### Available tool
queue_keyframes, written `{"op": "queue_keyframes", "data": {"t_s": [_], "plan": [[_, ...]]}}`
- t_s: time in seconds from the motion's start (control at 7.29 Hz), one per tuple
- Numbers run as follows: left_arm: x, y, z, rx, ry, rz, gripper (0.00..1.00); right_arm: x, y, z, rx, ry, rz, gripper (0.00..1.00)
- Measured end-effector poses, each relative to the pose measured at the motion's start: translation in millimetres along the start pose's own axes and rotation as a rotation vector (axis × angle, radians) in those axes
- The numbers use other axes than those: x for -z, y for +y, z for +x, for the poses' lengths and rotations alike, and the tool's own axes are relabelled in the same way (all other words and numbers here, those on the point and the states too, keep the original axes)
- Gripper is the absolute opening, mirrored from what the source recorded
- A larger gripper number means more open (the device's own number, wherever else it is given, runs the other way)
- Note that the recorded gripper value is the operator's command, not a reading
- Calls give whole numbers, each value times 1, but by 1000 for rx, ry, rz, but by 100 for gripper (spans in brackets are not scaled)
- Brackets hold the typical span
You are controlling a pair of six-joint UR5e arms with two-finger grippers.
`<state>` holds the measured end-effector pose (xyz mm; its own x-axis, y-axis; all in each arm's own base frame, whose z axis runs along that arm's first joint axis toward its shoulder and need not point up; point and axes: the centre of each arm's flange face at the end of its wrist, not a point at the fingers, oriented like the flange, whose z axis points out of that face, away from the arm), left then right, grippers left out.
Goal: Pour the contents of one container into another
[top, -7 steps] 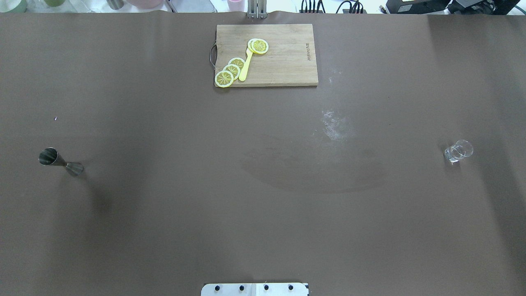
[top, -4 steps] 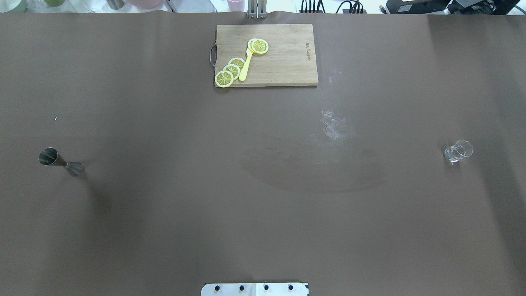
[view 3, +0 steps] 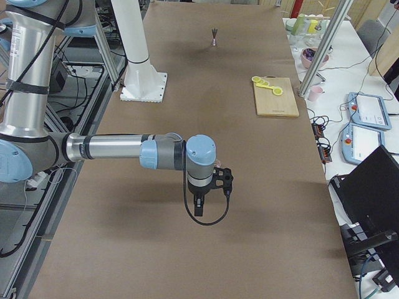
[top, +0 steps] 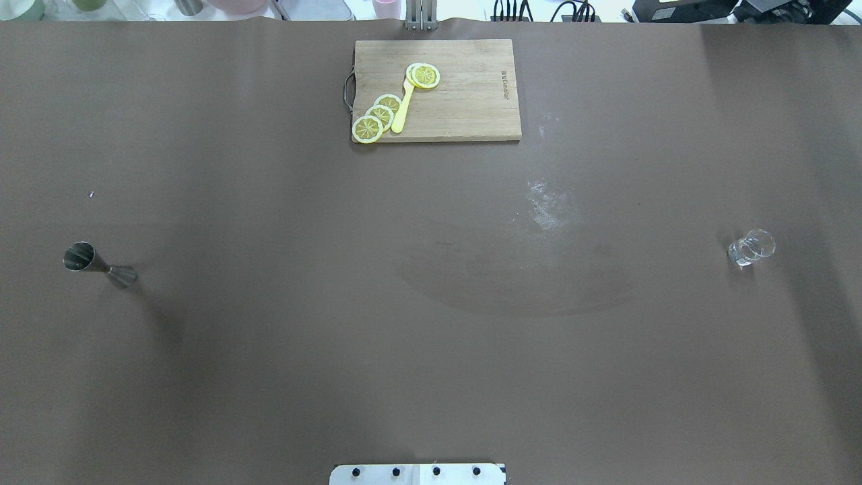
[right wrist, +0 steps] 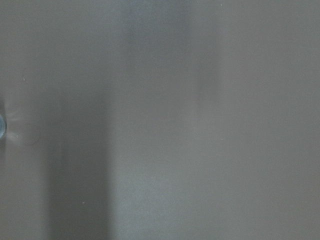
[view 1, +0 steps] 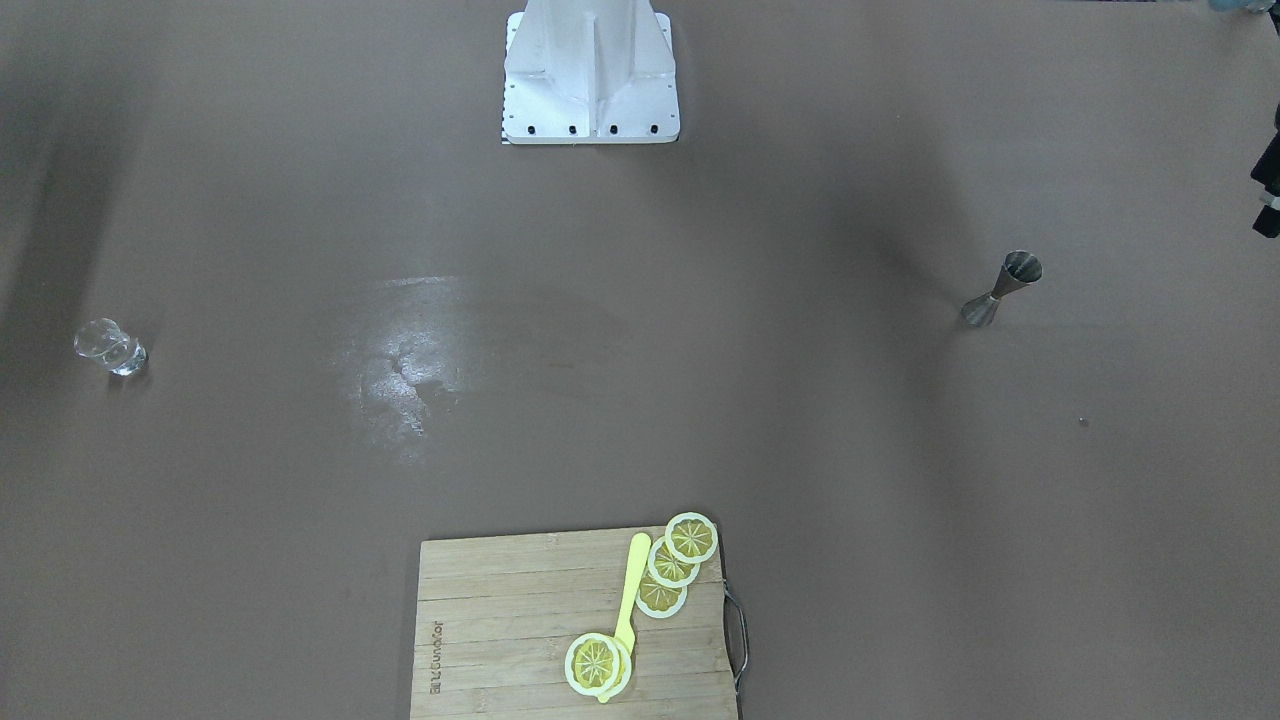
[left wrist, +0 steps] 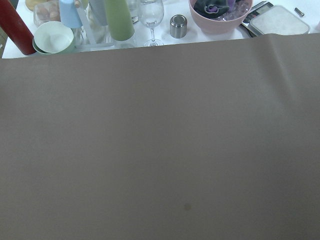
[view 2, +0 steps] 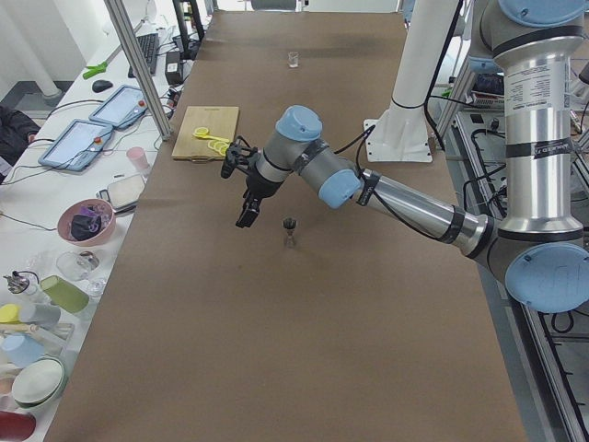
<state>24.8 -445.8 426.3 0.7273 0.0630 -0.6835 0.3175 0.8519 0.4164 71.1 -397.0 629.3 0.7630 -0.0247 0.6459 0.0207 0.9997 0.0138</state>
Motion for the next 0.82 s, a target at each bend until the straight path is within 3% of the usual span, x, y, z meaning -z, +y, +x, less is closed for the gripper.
{"op": "queue_keyframes", "data": {"t_s": [0.82], "plan": [[-14,65,37,-49,38,286,96,0,0,0,0,0,1,100]]}}
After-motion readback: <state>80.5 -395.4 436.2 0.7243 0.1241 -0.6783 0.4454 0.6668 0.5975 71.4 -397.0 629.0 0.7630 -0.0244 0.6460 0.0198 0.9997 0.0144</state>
